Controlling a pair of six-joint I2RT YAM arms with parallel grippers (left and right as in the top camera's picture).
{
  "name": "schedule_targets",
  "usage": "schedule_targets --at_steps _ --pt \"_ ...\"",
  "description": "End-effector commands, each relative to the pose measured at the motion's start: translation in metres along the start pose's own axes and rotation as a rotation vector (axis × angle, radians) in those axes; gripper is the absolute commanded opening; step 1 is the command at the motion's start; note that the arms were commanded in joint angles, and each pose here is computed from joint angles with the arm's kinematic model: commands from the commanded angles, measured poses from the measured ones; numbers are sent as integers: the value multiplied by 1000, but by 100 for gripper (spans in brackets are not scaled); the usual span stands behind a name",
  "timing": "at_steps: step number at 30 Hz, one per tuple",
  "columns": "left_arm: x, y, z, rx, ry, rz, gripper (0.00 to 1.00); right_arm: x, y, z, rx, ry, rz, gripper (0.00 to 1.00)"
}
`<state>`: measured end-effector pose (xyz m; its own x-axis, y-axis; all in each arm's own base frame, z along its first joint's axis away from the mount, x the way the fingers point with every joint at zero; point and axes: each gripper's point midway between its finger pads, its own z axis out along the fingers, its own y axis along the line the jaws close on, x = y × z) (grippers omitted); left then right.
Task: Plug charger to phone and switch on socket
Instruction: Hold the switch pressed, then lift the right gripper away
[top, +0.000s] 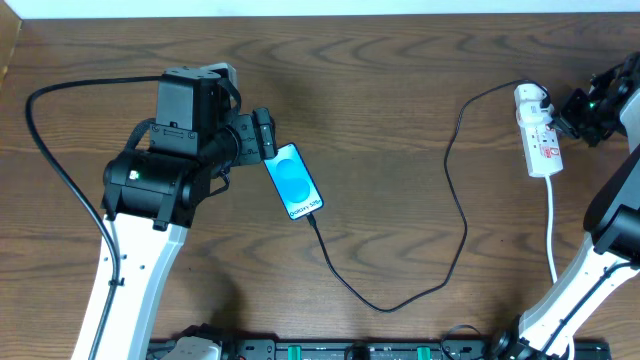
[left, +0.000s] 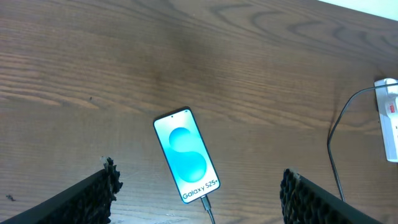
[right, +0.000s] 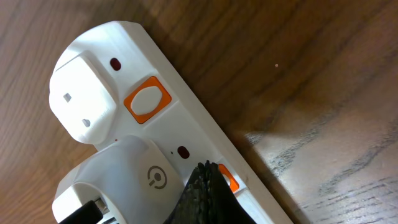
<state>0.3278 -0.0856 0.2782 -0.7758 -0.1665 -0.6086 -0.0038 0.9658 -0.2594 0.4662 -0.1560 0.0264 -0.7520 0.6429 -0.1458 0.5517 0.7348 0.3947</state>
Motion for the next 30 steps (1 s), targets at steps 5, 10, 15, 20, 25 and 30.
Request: schedule_targets --at_steps 5,10,15,20,25,30 --pt "-3 3 -3 -12 -13 13 85 37 48 17 -104 121 7 1" --pt "-3 3 -3 -12 -13 13 85 40 53 19 -103 128 2 1" --pt "-3 3 -3 -12 -13 13 85 44 58 21 -106 139 0 1" --pt "-3 3 -3 -12 -13 13 85 51 64 23 -104 156 -10 1" --pt "-3 3 -3 -12 -13 13 85 57 69 24 -103 173 -8 1" --pt "-3 3 -3 -12 -13 13 85 59 69 24 -100 183 -6 1"
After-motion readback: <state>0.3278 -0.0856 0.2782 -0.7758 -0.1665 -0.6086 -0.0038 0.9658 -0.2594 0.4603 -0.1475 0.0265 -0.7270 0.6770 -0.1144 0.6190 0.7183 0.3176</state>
